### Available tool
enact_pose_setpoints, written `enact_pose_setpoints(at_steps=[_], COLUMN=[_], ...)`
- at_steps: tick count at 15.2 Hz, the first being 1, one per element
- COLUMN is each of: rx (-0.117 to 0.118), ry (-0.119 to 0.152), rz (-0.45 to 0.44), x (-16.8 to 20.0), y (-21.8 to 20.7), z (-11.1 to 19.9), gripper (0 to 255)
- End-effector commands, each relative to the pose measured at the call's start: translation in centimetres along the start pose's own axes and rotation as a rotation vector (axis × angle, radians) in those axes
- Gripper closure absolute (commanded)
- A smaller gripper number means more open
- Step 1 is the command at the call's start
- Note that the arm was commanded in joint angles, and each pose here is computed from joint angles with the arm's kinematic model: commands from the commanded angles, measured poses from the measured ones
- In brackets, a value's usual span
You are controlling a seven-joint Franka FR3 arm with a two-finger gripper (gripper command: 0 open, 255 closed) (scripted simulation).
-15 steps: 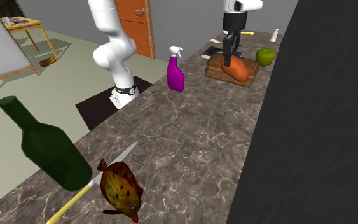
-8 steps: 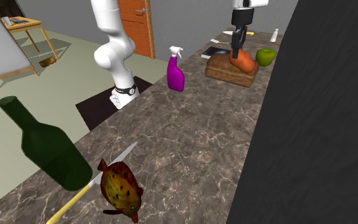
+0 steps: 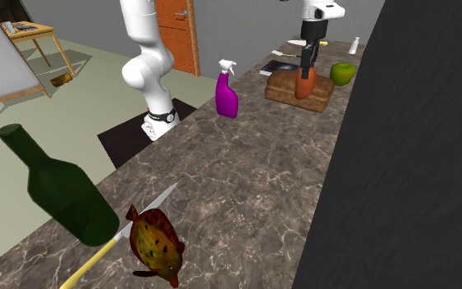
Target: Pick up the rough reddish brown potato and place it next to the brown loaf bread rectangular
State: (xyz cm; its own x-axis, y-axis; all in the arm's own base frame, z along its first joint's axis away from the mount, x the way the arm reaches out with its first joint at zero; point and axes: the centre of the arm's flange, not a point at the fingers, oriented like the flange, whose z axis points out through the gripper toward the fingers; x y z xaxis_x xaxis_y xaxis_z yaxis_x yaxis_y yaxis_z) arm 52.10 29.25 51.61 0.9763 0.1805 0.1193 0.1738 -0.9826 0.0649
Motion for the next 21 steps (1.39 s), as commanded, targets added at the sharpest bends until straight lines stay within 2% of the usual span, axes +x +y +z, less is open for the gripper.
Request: enact_pose_setpoints(at_steps=[1,21], rx=[0.0,0.0], ry=[0.0,0.0], rz=[0.0,0.0], x=[-0.1,-1.4], y=[-0.1,-0.7], z=[1.0,11.5], gripper=[255,255])
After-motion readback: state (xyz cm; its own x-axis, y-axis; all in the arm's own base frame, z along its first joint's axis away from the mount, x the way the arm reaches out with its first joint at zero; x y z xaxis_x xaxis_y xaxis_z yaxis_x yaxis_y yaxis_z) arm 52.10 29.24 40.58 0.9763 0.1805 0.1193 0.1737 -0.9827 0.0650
